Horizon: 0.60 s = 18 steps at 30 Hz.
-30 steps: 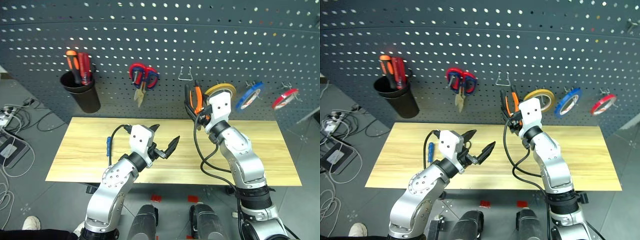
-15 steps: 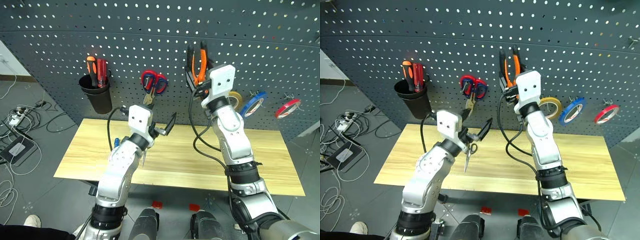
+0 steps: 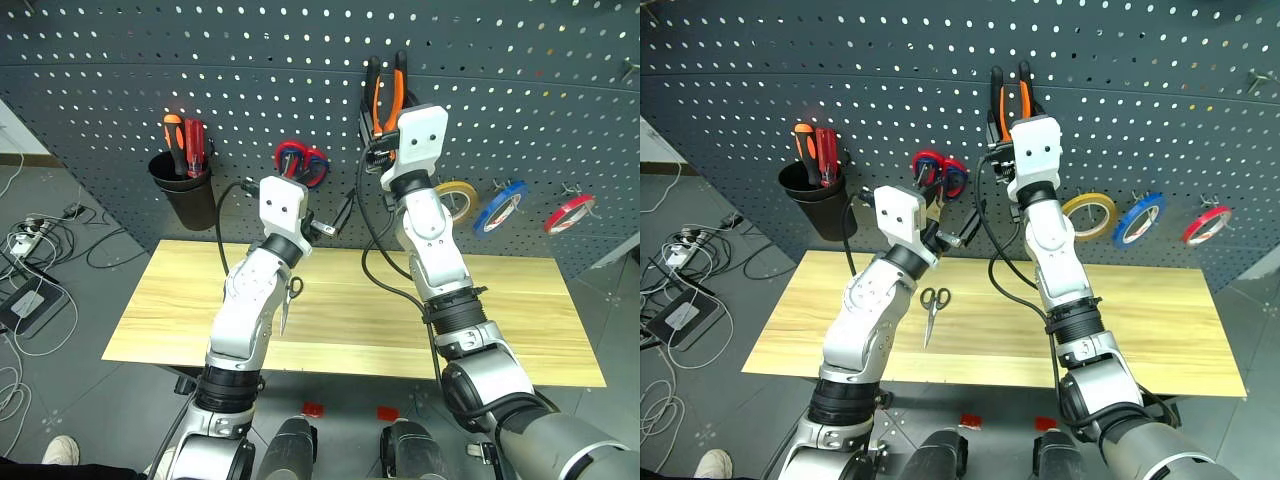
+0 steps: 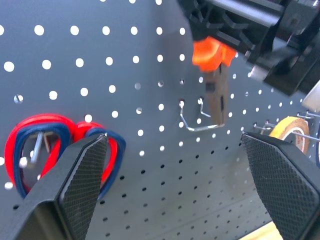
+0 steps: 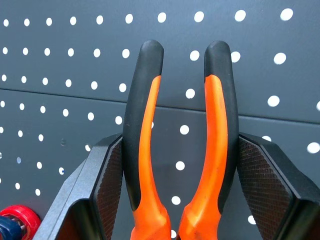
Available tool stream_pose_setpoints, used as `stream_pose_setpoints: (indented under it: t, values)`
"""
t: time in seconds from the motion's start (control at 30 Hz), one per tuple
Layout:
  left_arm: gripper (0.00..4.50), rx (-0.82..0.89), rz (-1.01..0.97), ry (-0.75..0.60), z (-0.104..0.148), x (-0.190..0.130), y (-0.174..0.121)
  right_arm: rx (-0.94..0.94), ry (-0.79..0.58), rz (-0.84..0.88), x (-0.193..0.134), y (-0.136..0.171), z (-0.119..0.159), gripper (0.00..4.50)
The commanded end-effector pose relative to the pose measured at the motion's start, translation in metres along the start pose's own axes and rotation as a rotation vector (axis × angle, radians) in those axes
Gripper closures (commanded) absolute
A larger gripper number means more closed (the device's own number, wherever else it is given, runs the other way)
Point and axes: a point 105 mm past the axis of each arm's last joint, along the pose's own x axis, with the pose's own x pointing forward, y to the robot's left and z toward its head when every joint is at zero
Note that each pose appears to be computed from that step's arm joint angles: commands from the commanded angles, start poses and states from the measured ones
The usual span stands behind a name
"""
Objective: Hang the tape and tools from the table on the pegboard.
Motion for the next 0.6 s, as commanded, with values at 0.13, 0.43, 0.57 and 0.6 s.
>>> stream_pose_setpoints:
  t: [0.13, 0.43, 0.57, 0.6]
  values:
    - [0.00, 0.023, -0.024, -0.023, 0.011, 0.000, 0.000, 0.026, -0.095, -0.041, 0.012, 0.001, 0.018, 1.47]
    - [0.00, 0.018, -0.039, -0.011, 0.009, 0.001, -0.005, 0.022, -0.127, -0.072, 0.022, -0.004, 0.024, 1.47]
    - [0.00, 0.018, -0.041, -0.008, 0.007, 0.001, -0.006, 0.016, -0.143, -0.087, 0.026, -0.009, 0.029, 1.47]
    - [0.00, 0.019, -0.041, -0.007, 0.007, 0.001, -0.006, 0.016, -0.144, -0.089, 0.027, -0.009, 0.029, 1.47]
